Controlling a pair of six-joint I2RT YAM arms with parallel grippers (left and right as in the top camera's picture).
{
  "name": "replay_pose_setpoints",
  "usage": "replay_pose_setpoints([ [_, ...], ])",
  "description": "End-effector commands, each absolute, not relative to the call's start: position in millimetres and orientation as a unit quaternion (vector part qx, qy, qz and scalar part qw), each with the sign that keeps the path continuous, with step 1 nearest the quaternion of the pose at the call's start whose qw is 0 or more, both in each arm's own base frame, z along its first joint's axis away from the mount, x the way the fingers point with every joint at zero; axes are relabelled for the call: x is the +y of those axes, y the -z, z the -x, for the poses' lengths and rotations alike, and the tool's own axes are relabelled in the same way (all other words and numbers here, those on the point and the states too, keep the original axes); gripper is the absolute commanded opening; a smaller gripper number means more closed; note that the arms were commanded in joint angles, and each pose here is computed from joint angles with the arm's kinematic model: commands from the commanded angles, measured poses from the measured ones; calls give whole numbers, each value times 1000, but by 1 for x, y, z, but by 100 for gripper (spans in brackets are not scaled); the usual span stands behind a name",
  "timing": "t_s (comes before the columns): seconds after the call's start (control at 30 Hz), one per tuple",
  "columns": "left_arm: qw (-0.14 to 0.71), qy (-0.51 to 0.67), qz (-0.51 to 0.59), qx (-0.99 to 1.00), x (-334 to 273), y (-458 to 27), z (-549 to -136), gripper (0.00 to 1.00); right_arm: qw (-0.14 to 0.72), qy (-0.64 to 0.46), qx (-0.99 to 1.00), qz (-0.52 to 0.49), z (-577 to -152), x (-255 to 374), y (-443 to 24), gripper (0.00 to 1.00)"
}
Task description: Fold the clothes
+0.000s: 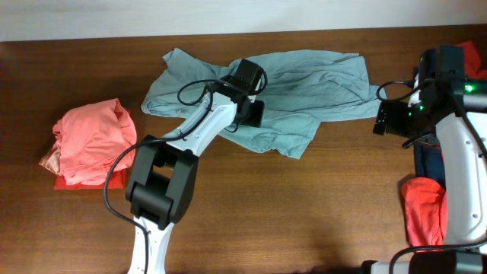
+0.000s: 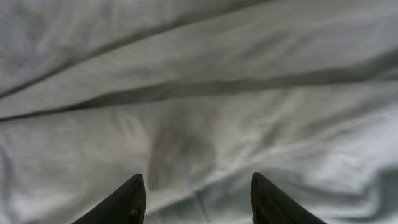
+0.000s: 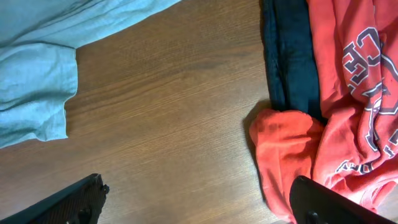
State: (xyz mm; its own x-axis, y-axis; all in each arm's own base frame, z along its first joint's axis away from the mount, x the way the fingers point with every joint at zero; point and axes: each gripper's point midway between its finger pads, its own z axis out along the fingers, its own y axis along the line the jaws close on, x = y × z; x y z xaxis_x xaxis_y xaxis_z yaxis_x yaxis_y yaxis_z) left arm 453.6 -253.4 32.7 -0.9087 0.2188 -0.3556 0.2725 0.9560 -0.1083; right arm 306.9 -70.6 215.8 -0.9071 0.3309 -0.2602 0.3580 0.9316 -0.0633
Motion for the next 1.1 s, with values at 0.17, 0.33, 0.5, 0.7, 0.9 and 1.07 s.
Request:
replay_pose_setpoints([
  [0.17, 166, 47, -131, 976, -245, -4, -458, 53, 128, 62, 974, -177, -305, -74, -222, 99],
  [0.33, 167, 48, -131, 976, -245, -4, -458, 16, 128, 62, 974, -177, -305, -74, -222, 99],
  [0.5, 167, 48, -131, 976, -245, -15, -459, 0, 129, 62, 974, -177, -306, -74, -222, 99],
  [0.7, 170, 42, -153, 973, -242, -60, -457, 0, 129, 62, 974, -177, -306, -75, -222, 99],
  [0.9, 118, -13, -130, 984, -188, -100, -426, 0, 129, 63, 974, -177, -306, -75, -222, 99],
  [1.07, 26, -79, -89, 993, -115, -113, -388, 0, 129, 64, 974, -177, -306, -75, -222, 98],
])
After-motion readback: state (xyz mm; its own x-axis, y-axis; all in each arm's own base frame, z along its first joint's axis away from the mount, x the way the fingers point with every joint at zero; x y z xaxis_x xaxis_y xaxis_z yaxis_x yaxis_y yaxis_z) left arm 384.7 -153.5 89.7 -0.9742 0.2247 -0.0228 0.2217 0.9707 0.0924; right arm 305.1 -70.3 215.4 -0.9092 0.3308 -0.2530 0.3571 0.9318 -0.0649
